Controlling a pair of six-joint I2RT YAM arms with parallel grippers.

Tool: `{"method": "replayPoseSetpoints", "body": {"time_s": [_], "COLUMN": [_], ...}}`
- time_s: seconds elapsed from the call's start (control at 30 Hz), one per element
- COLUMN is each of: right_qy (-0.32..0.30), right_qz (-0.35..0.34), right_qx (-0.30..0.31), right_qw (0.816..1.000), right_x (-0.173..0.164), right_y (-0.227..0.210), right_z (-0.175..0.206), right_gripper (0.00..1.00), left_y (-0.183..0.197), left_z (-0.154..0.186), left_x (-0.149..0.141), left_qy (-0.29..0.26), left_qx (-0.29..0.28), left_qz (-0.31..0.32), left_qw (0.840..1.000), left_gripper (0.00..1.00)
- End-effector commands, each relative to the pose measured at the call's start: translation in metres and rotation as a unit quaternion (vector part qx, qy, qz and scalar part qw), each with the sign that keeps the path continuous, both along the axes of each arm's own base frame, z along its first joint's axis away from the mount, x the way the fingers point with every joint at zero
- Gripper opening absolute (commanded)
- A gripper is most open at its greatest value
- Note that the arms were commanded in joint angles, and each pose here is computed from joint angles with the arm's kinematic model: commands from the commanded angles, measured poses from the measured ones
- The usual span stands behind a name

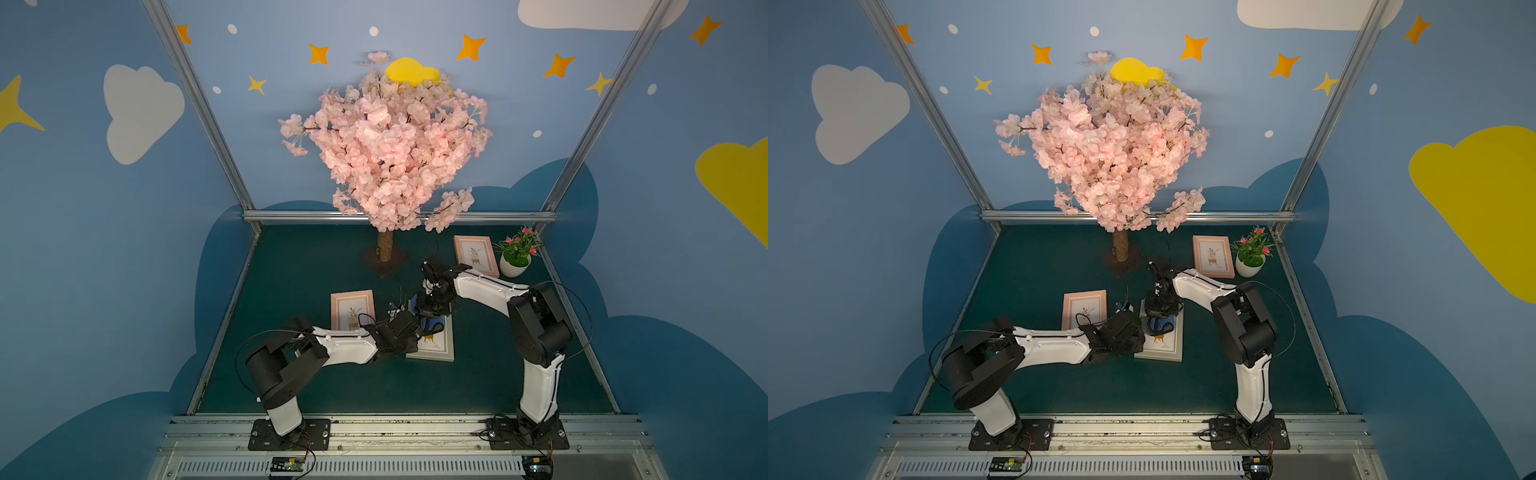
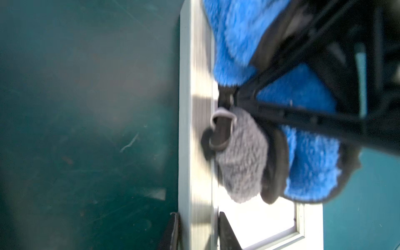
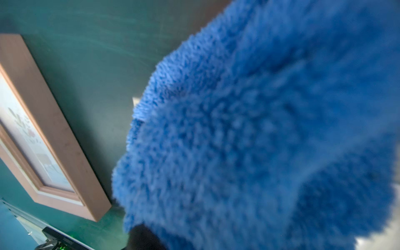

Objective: Wipe the picture frame with a cloth
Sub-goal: Wipe the dirt from the picture frame.

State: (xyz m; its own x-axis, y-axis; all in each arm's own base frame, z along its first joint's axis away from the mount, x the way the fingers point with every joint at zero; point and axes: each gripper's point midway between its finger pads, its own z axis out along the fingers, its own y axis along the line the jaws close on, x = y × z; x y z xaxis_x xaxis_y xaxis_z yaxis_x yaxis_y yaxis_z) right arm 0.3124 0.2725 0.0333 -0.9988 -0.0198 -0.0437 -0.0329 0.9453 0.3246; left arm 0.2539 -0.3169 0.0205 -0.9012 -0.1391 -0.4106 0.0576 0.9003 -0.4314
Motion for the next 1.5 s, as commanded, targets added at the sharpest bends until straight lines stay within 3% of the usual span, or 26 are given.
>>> {"method": "replayPoseSetpoints", "body": {"time_s": [0.0, 0.17, 0.27, 0.5, 0.73, 1.07, 1.33, 1.47], "right_qy": [0.012, 0.034, 0.044, 0.034, 0.045, 0.02, 0.046, 0.049], "right_qz": [0.004, 0.01, 0.006, -0.005, 0.014, -0.023, 0.013, -0.003], "right_qx": [-0.033, -0.037, -0.04, -0.043, -0.02, -0.102, -0.043, -0.076], "right_qw": [0.999, 0.999, 0.998, 0.998, 0.999, 0.994, 0.998, 0.996], "right_x": [-0.019, -0.074, -0.09, -0.072, -0.089, -0.084, -0.102, -0.1], "right_y": [-0.016, -0.027, -0.034, -0.04, -0.01, -0.081, -0.025, -0.044], "right_z": [-0.008, -0.014, -0.018, -0.011, -0.012, 0.001, -0.002, -0.009], "right_gripper": [0.0, 0.0, 0.0, 0.0, 0.0, 0.0, 0.0, 0.0], "left_y": [0.039, 0.038, 0.038, 0.041, 0.042, 0.038, 0.039, 0.04], "left_z": [-0.044, -0.044, -0.044, -0.043, -0.043, -0.045, -0.044, -0.045], "left_x": [-0.036, -0.036, -0.036, -0.036, -0.036, -0.036, -0.036, -0.037], "left_qy": [0.077, 0.077, 0.076, 0.074, 0.072, 0.077, 0.077, 0.078], "left_qx": [0.081, 0.079, 0.078, 0.078, 0.074, 0.074, 0.074, 0.076], "left_qz": [-0.005, -0.004, -0.004, 0.001, 0.006, -0.001, 0.003, 0.002], "left_qw": [0.994, 0.994, 0.994, 0.994, 0.995, 0.994, 0.994, 0.994], "left_gripper": [0.27, 0.27, 0.27, 0.26, 0.26, 0.26, 0.26, 0.26]}}
